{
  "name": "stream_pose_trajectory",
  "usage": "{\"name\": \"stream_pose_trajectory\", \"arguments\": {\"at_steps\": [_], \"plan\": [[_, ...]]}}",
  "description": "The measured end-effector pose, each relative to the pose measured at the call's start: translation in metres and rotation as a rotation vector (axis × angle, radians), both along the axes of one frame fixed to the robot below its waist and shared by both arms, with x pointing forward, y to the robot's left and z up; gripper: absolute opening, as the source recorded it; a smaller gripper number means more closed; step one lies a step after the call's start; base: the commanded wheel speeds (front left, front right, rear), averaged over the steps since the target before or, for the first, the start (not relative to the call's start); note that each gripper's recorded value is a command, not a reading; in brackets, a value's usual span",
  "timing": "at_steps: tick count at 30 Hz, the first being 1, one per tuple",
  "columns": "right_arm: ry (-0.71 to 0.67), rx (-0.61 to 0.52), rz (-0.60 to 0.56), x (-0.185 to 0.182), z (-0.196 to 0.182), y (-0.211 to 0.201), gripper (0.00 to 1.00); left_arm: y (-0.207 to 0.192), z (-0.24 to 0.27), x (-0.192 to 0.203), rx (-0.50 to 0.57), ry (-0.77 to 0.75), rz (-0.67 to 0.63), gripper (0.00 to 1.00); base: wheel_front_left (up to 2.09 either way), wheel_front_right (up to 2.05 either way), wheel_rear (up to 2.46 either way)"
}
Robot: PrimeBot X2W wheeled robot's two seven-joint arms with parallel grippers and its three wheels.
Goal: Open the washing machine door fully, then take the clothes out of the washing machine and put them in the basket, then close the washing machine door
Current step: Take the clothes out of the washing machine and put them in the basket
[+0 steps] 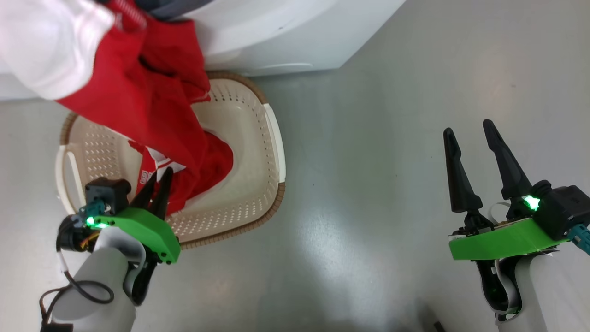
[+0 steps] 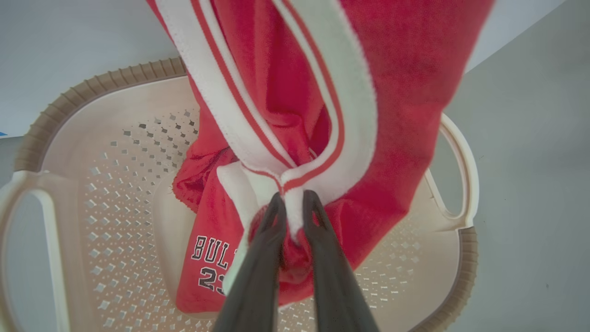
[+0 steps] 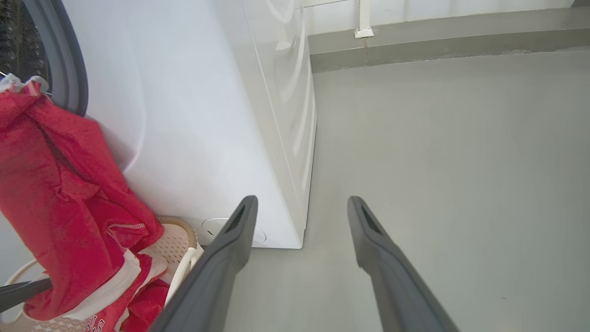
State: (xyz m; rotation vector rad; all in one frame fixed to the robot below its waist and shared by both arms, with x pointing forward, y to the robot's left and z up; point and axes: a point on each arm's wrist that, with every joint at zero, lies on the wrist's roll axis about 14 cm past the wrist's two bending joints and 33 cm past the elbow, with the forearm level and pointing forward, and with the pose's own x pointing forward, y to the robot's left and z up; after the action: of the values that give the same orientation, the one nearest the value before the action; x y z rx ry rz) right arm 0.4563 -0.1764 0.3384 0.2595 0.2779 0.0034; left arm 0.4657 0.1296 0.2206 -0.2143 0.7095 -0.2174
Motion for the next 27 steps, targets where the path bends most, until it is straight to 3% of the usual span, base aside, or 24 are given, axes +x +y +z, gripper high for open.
{"name": "stream_pose_trajectory", "arguments": {"at_steps": [5,9,10,14,27], "plan": [[0.026,-0.003,-0.001,0.000,-0.013,-0.001,1.00,-0.002,-0.017,0.004,-0.007,0.040,-0.001,0.02,0.00,0.00,0.00],[0.024,-0.004,-0.001,0.003,-0.014,-0.001,1.00,0.001,-0.018,0.012,-0.005,0.031,0.003,0.47,0.00,0.00,0.00],[0.024,-0.004,-0.001,0.003,-0.014,-0.001,1.00,0.001,-0.018,0.012,-0.005,0.030,0.005,0.69,0.00,0.00,0.00],[0.020,-0.004,0.001,0.003,-0.013,-0.001,1.00,0.003,-0.015,0.013,-0.005,0.025,0.010,1.00,0.00,0.00,0.00],[-0.017,-0.010,0.018,0.005,0.005,0.004,1.00,0.014,0.017,0.022,-0.014,-0.048,0.061,1.00,0.00,0.00,0.00]]}}
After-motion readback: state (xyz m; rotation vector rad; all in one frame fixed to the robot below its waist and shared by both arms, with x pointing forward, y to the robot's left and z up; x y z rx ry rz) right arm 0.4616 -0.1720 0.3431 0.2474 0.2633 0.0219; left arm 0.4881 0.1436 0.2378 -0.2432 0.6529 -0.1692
